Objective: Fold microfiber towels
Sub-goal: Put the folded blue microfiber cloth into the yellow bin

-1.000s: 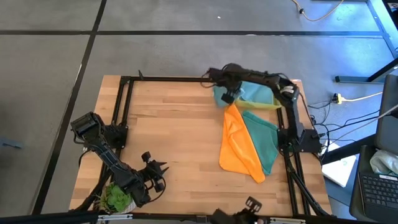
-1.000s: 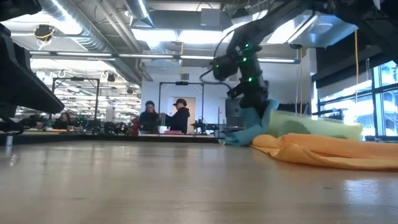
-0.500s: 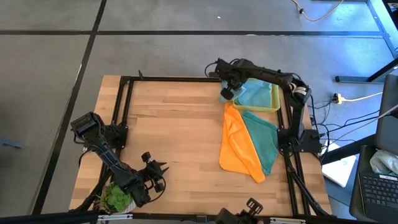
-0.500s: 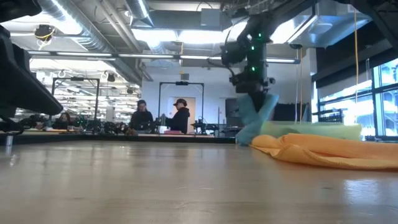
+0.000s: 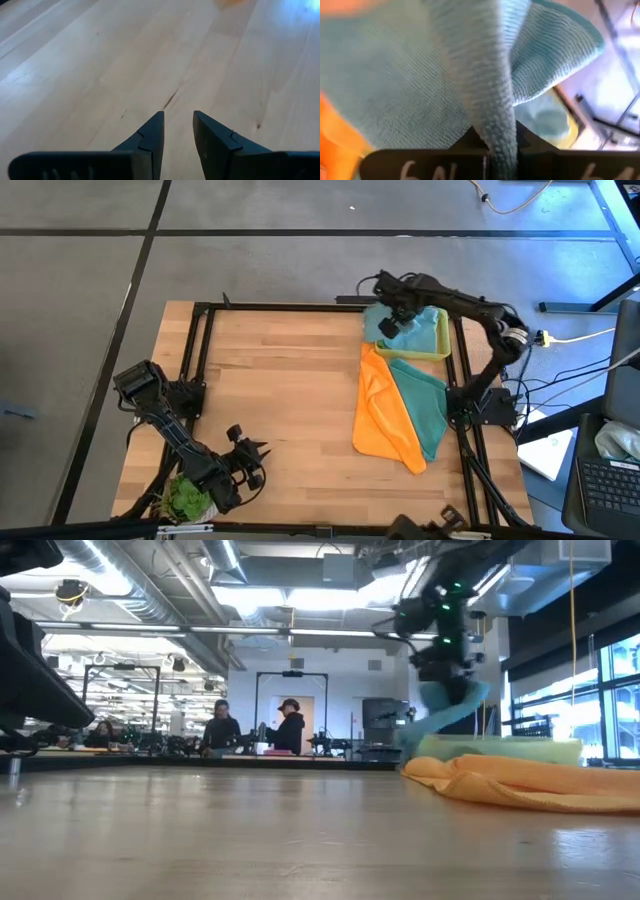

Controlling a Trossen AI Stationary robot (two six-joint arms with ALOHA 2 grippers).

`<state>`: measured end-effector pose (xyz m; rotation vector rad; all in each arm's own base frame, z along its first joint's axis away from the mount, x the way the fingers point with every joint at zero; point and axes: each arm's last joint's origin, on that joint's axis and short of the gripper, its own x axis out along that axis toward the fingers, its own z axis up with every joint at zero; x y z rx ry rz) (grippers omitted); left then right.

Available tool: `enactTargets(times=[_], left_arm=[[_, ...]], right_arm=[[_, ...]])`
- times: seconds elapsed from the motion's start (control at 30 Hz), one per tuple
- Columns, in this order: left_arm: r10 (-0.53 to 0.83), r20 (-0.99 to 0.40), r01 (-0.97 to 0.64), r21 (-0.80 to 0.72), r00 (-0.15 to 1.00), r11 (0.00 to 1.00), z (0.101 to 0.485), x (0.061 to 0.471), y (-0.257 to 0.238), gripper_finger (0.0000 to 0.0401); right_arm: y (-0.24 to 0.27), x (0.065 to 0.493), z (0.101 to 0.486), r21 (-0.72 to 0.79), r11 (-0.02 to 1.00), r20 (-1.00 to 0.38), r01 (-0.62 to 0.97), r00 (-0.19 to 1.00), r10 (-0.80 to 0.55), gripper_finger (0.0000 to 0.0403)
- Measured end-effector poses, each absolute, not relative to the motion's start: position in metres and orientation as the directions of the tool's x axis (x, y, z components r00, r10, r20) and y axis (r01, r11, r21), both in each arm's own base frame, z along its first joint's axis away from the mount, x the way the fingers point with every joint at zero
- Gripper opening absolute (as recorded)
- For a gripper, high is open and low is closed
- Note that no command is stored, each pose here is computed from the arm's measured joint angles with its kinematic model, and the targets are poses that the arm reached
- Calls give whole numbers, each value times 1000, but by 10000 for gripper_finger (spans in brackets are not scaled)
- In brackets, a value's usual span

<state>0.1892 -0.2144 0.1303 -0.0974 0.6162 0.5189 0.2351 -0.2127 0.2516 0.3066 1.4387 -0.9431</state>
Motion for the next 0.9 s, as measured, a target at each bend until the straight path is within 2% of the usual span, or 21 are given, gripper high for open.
enactTargets(times=[0.23, 0.53, 0.67, 0.9], left_arm=[[434, -577, -493, 62, 692, 868, 130, 189, -215, 96], [451, -568, -506, 69, 688, 860, 130, 193, -211, 96], [453, -569, -509, 69, 686, 858, 130, 194, -210, 96], [448, -577, -507, 67, 683, 859, 130, 193, -211, 96]], right_arm=[[-200, 186, 212, -341, 564, -926, 752, -167, -337, 10], [-202, 160, 188, -334, 460, -911, 823, -157, -380, 21], [-203, 155, 188, -327, 427, -918, 843, -177, -354, 65], [-199, 150, 190, -353, 398, -917, 847, -229, -326, 188]])
